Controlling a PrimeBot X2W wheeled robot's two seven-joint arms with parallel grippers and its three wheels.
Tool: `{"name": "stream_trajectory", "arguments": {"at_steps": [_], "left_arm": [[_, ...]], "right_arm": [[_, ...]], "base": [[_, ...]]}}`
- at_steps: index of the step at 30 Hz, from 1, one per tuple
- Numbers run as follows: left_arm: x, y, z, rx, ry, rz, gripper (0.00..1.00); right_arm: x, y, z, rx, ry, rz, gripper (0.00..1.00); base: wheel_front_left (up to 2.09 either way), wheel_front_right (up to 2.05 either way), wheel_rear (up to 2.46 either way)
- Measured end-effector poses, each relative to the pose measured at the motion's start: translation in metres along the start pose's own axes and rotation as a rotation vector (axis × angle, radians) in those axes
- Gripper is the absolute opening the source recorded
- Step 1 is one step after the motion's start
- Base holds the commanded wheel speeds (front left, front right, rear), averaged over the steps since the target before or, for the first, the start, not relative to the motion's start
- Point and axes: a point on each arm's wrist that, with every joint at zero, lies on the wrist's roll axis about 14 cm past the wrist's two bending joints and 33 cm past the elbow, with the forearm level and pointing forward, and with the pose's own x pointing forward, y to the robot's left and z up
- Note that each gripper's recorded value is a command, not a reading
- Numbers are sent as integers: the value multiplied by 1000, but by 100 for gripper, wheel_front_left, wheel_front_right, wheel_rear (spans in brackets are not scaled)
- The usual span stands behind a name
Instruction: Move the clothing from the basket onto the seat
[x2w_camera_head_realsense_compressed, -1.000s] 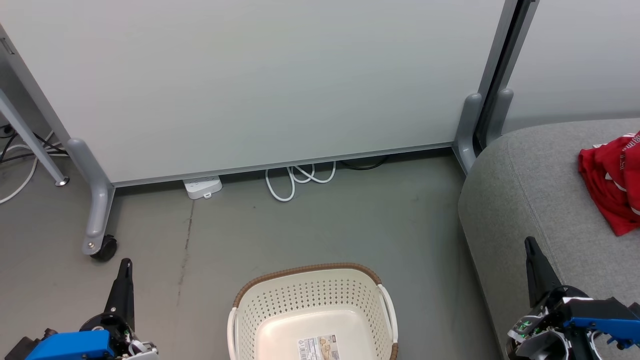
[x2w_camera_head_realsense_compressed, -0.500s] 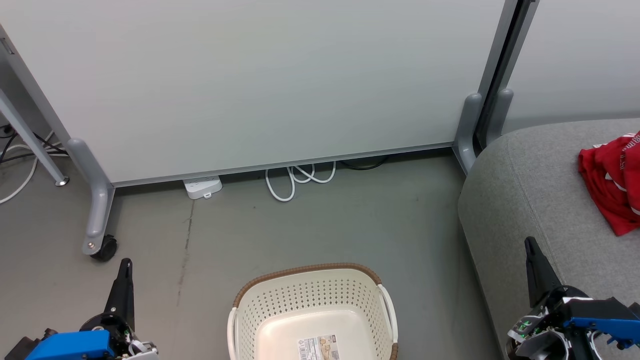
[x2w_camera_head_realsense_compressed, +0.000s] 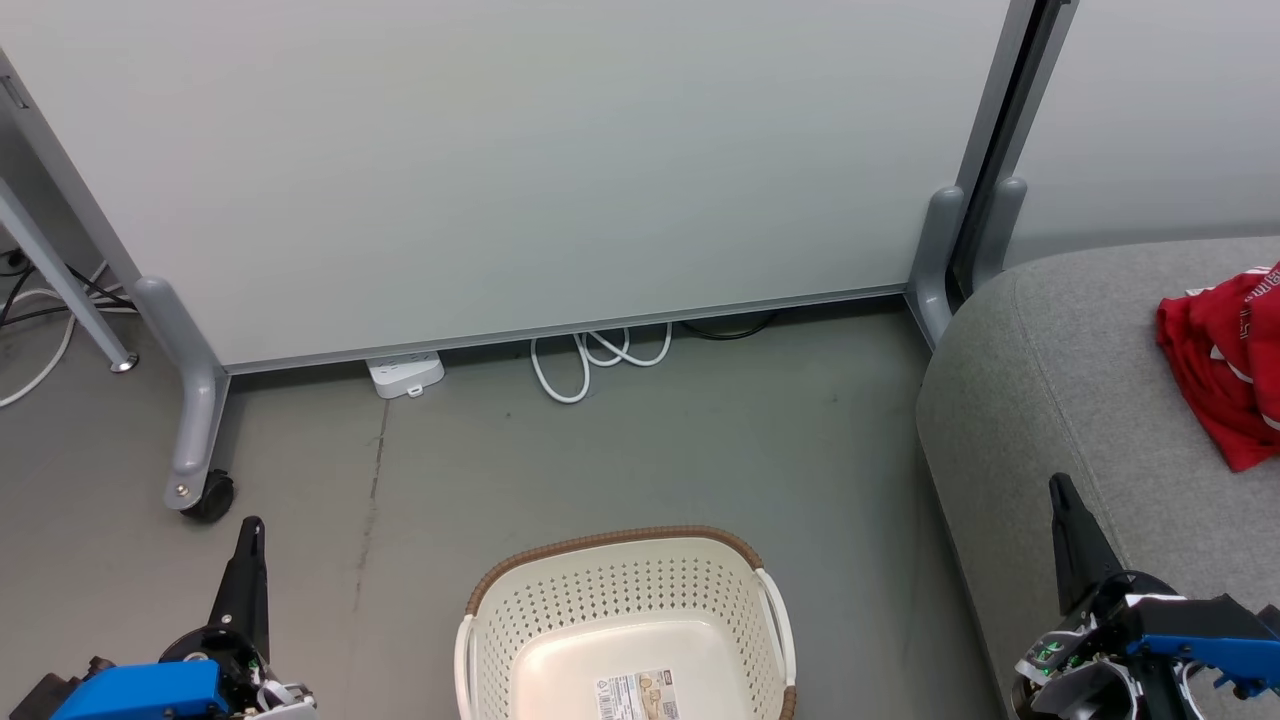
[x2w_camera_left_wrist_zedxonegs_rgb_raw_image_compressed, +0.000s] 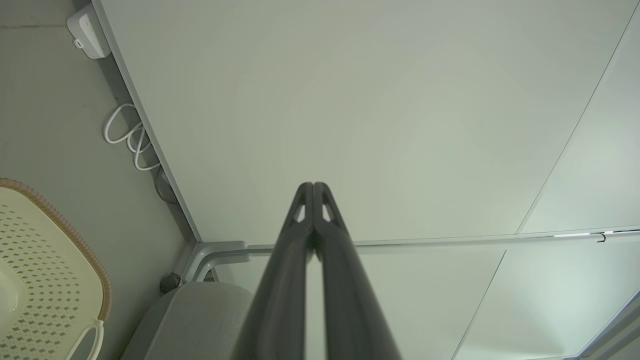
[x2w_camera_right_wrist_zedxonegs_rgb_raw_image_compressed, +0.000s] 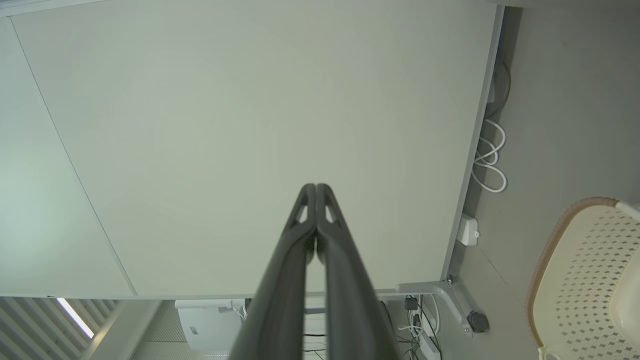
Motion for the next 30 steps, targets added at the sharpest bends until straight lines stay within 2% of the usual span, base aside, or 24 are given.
{"name": "stream_trajectory", "arguments": {"at_steps": [30], "left_arm": [[0,0,0,0,0,0,0]], "right_arm": [[0,0,0,0,0,0,0]], "base": [[0,0,0]]}}
